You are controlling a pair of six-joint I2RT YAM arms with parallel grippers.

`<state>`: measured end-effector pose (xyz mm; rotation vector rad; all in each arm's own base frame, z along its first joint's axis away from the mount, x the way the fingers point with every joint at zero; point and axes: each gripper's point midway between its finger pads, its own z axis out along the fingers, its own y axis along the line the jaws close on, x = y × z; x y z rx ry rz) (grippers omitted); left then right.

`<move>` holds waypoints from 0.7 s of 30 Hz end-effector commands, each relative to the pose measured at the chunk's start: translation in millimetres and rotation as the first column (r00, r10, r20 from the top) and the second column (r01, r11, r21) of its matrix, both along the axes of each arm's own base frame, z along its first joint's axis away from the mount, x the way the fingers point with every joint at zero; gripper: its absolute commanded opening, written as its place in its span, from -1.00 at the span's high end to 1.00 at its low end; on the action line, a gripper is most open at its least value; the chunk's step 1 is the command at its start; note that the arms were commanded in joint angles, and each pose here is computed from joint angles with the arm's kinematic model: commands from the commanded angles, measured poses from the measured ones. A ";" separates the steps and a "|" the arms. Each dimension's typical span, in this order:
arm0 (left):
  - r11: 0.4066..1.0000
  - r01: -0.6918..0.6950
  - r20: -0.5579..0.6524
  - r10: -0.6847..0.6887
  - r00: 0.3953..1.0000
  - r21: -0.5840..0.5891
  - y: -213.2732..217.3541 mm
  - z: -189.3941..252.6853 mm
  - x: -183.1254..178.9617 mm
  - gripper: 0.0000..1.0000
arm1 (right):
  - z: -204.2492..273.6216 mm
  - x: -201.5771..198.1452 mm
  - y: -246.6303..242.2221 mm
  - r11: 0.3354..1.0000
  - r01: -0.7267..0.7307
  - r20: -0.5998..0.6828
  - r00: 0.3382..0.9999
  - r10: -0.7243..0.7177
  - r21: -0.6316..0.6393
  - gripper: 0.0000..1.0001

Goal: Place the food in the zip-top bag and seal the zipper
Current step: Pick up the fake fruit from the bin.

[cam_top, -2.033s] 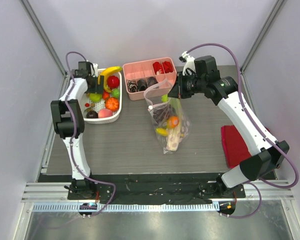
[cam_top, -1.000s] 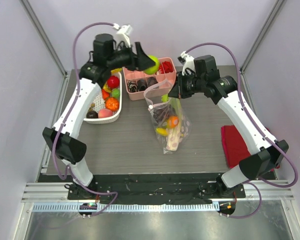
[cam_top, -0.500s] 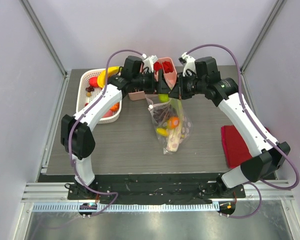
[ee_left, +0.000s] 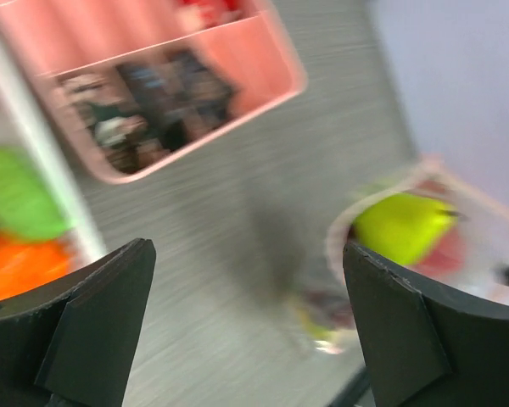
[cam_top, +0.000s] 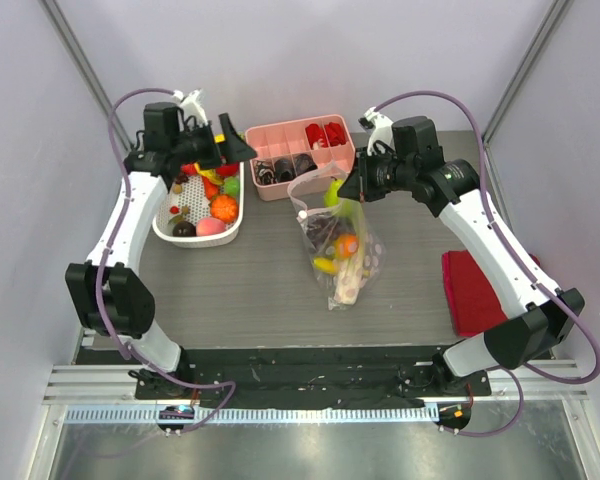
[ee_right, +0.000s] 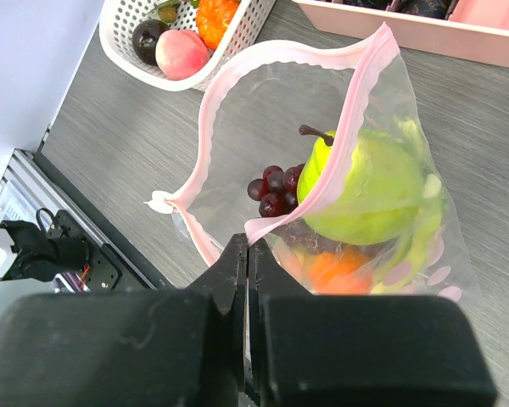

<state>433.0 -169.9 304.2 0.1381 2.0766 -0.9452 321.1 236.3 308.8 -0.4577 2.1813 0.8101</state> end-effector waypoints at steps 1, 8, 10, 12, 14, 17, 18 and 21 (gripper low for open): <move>0.969 -0.013 -0.076 0.032 0.997 0.245 48.9 -74.6 -4.9 -0.86 | 27.2 -1.8 2.6 0.999 -0.031 0.096 0.995 0.026 0.045 0.98; 0.882 0.032 -0.206 0.075 0.976 0.471 98.6 -154.6 -0.7 -0.82 | 27.4 -0.6 3.4 0.998 -0.036 0.099 0.995 0.032 0.042 0.98; 0.866 0.052 -0.251 0.086 0.964 0.498 109.3 -174.8 -2.2 -0.82 | 27.7 -0.6 2.6 0.999 -0.033 0.098 0.995 0.028 0.043 0.98; 0.853 0.061 -0.253 0.085 0.964 0.518 116.9 -186.7 0.4 -0.84 | 25.9 -2.0 3.5 0.998 -0.033 0.090 0.996 0.028 0.044 0.98; 0.843 0.068 -0.257 0.084 0.963 0.534 119.8 -197.3 5.5 -0.84 | 26.2 -1.4 3.1 0.998 -0.030 0.090 0.996 0.026 0.046 0.98; 0.852 0.064 -0.253 0.082 0.964 0.520 117.0 -206.7 17.8 -0.85 | 25.0 0.1 2.9 0.999 -0.027 0.088 0.996 0.023 0.044 0.98; 0.860 0.044 -0.240 0.093 0.966 0.508 115.4 -206.6 24.8 -0.86 | 23.9 0.1 3.9 0.999 -0.030 0.085 0.996 0.026 0.043 0.98; 0.875 0.028 -0.247 0.105 0.963 0.483 111.6 -217.1 39.3 -0.88 | 23.3 1.6 5.4 0.999 -0.029 0.080 0.996 0.026 0.045 0.98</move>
